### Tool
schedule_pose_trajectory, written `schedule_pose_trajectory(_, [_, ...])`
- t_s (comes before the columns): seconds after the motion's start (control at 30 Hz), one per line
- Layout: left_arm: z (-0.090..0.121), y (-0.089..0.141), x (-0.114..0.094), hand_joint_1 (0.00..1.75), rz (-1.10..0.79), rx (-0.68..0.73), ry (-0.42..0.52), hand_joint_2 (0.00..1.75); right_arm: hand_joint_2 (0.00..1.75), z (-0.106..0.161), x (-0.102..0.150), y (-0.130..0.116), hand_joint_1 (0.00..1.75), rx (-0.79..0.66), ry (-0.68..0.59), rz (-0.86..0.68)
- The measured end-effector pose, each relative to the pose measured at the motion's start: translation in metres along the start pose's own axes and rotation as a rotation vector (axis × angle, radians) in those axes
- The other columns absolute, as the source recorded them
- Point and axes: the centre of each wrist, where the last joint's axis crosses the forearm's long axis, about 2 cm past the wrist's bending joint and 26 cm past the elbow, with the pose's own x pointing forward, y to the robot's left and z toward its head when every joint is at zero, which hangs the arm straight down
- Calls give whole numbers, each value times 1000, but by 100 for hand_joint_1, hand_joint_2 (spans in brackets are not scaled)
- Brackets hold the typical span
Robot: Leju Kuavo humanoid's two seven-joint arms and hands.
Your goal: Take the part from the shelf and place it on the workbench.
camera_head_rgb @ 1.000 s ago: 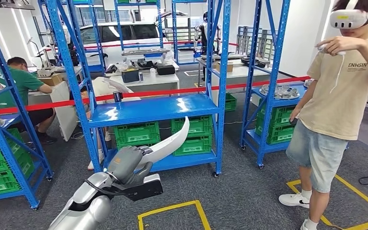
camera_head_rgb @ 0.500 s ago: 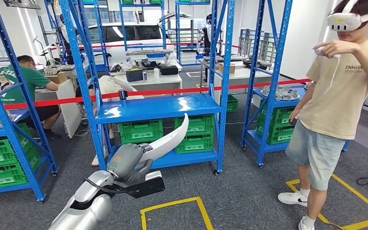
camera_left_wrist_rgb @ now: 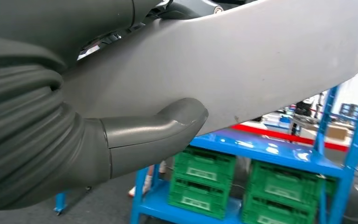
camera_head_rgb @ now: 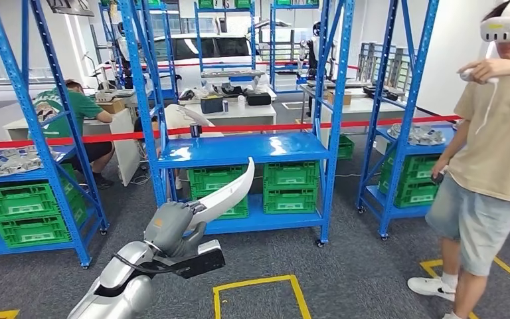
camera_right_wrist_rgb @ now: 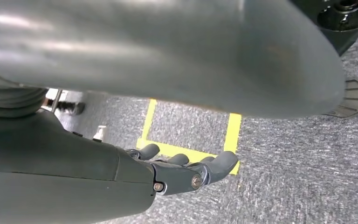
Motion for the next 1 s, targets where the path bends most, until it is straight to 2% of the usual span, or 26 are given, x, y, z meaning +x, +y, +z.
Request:
schedule_pose_trajectory(0.33, [-1, -1, 1, 175, -18, -36, 14, 175, 0, -5, -1, 13, 0, 32, 31, 11])
schedule_pose_trajectory(0.5, [8, -2, -12, 175, -32, -51, 39, 175, 0, -7, -2, 18, 0, 40, 30, 9])
schedule_pose_trajectory(0.7, [31, -8, -37, 175, -71, -64, 91, 175, 0, -10, -3, 26, 0, 49, 17, -1])
schedule_pose_trajectory(0.87, [44, -22, -43, 175, -83, -99, 124, 175, 0, -11, -5, 27, 0, 50, 26, 5])
schedule_pose_trajectory(1.0, [48, -22, -47, 175, -89, -95, 142, 175, 0, -11, -3, 28, 0, 52, 7, 17])
